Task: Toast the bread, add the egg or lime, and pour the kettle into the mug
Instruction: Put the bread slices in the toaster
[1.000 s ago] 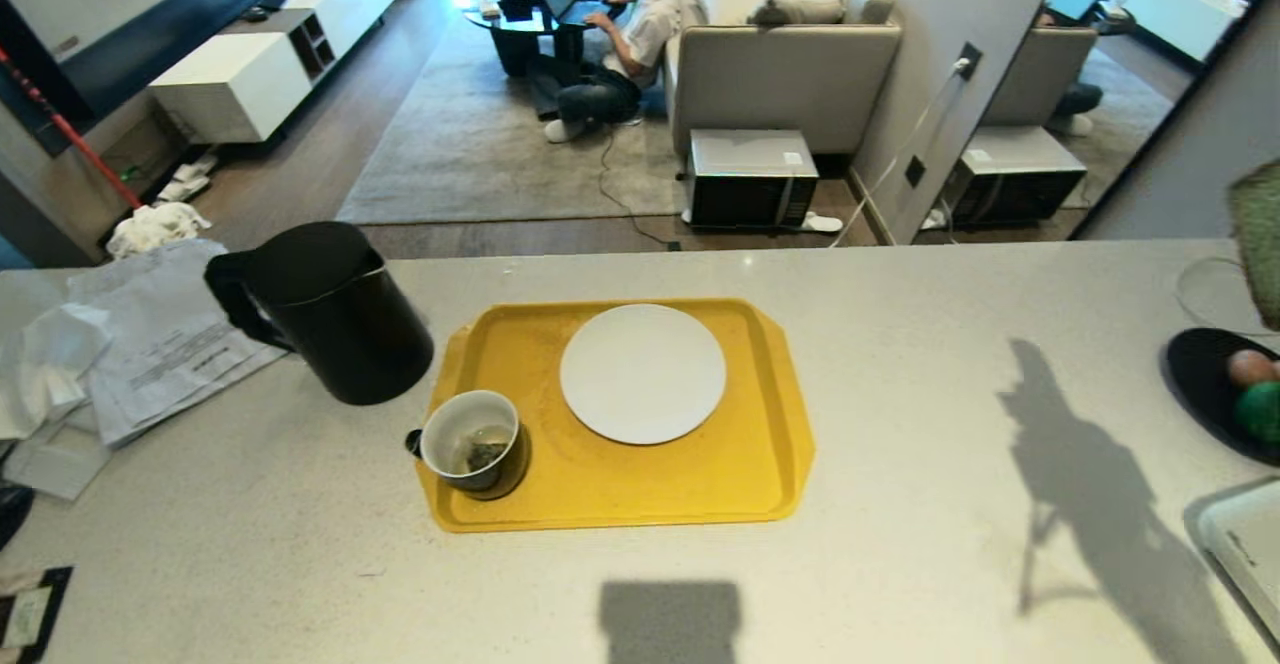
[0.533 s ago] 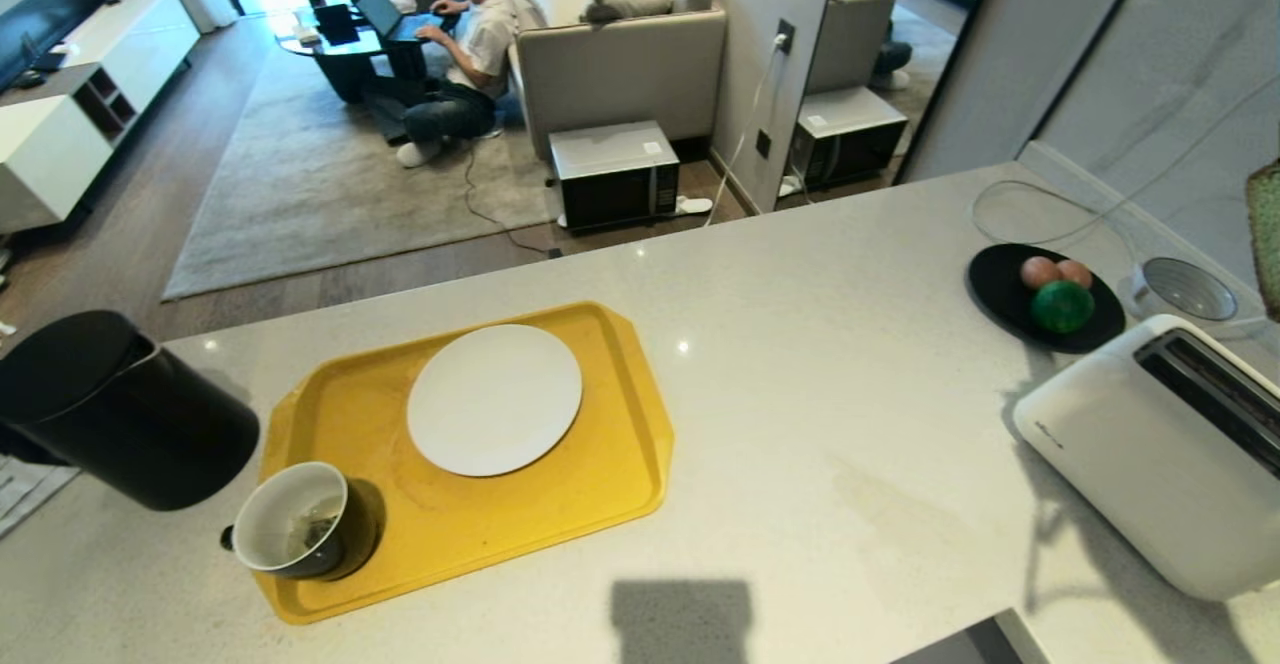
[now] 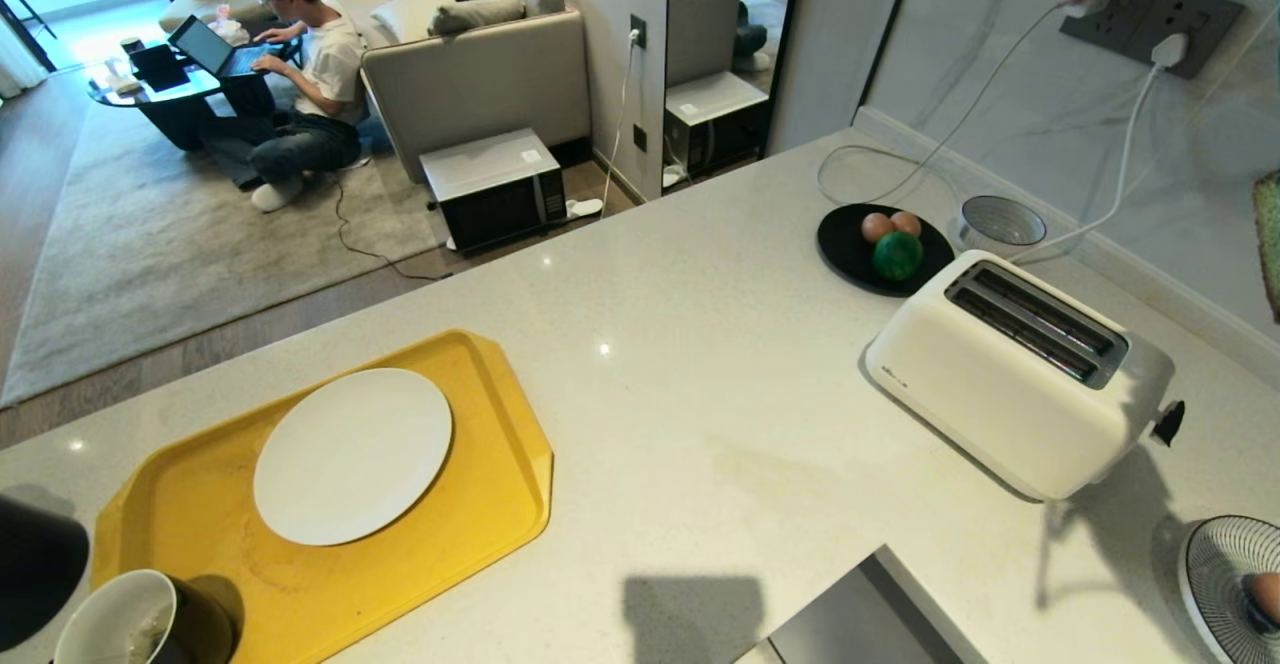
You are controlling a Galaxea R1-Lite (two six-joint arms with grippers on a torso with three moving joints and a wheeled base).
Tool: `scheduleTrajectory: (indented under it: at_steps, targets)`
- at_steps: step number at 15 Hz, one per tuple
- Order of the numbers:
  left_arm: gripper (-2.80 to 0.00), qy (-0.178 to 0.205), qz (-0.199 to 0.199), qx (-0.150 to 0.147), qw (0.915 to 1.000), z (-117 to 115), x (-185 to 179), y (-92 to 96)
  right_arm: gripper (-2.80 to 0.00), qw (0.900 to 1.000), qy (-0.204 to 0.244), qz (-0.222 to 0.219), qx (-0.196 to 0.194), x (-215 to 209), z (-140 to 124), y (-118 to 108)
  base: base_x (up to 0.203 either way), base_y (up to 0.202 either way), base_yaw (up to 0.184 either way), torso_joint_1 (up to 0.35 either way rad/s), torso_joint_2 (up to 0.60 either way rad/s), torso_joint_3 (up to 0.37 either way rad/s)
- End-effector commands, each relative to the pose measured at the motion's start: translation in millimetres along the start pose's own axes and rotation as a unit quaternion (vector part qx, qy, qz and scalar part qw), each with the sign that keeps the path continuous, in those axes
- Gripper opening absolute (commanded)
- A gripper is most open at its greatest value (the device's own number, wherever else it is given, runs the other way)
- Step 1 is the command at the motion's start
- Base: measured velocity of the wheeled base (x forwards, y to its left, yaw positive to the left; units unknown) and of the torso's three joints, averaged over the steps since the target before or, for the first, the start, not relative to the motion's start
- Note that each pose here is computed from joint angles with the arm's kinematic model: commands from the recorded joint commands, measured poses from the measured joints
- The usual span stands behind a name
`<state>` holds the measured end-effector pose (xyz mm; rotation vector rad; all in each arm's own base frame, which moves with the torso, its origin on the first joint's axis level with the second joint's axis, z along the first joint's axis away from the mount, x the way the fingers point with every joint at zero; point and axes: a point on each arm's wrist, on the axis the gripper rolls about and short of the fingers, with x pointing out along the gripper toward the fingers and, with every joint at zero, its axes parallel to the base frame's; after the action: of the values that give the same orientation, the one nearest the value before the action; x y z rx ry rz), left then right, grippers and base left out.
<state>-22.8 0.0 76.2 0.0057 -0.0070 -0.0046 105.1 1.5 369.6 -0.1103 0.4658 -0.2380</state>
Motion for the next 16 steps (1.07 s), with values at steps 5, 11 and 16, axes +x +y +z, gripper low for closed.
scheduleTrajectory:
  at_steps: [5, 11, 16]
  targets:
    - [-2.80, 0.000, 0.000, 0.000, 1.0000, 0, 0, 0.0, -2.80, 1.000, 0.004, 0.002, -0.004, 3, 2, 2, 0.000, 0.000, 0.000, 0.000, 0.00, 0.000]
    - [-2.80, 0.000, 0.000, 0.000, 1.0000, 0, 0, 0.0, -2.80, 0.998, 0.033, 0.000, -0.056, 41, 25, 11, 0.000, 0.000, 0.000, 0.000, 0.00, 0.000]
    - [-2.80, 0.000, 0.000, 0.000, 1.0000, 0, 0, 0.0, -2.80, 0.984, 0.051, 0.077, -0.155, 81, 34, -3, 0.000, 0.000, 0.000, 0.000, 0.00, 0.000]
